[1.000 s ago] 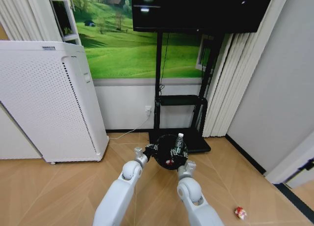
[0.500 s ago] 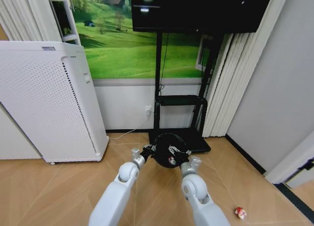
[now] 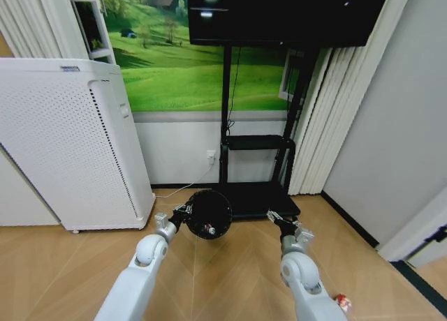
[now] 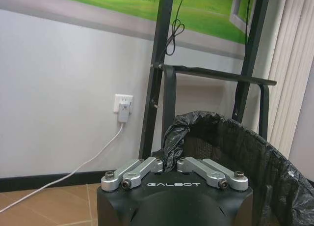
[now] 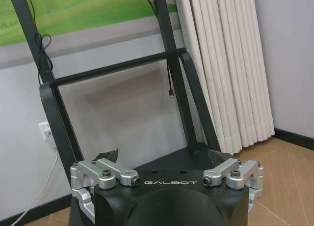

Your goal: Pick up the trash bin and place the garbage on the floor into it.

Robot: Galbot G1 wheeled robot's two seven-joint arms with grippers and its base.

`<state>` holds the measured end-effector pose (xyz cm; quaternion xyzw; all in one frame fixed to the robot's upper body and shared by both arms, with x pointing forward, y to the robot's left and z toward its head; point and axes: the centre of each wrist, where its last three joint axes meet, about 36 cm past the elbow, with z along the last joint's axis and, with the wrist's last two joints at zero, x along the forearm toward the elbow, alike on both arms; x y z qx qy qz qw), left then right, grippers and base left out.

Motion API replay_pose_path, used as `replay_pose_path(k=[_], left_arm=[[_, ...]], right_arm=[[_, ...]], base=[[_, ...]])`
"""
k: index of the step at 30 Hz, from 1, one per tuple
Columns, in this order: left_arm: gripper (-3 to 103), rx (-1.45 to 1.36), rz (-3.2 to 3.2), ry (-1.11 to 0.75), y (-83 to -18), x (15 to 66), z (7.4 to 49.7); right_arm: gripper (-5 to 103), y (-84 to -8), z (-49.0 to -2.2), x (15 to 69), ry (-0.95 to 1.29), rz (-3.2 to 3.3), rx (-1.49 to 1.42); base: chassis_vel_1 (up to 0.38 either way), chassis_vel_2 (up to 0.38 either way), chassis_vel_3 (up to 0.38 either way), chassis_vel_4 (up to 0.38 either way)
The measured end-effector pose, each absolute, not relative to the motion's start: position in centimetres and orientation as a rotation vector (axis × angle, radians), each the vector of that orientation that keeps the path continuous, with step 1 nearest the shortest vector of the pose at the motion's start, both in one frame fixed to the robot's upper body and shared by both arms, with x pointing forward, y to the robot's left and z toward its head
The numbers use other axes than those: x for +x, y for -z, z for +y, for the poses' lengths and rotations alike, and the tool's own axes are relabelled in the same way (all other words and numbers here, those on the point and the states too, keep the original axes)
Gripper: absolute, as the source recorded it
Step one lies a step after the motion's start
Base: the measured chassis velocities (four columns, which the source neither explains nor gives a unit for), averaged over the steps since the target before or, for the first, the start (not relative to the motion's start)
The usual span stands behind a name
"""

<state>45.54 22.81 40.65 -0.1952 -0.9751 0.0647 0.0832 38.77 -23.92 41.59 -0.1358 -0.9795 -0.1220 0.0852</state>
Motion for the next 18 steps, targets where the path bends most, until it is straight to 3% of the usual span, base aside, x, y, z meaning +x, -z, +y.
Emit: replay_pose_path(k=[18], left_arm=[[7,-0.549,-2.953,-0.164,-42.5,44.6,25.4]], right_arm=[[100,-39.7,-25.4,38.9,0.338,-2.873,-0.317]], base=[[-0.010,-0.007,0.009,0.011]])
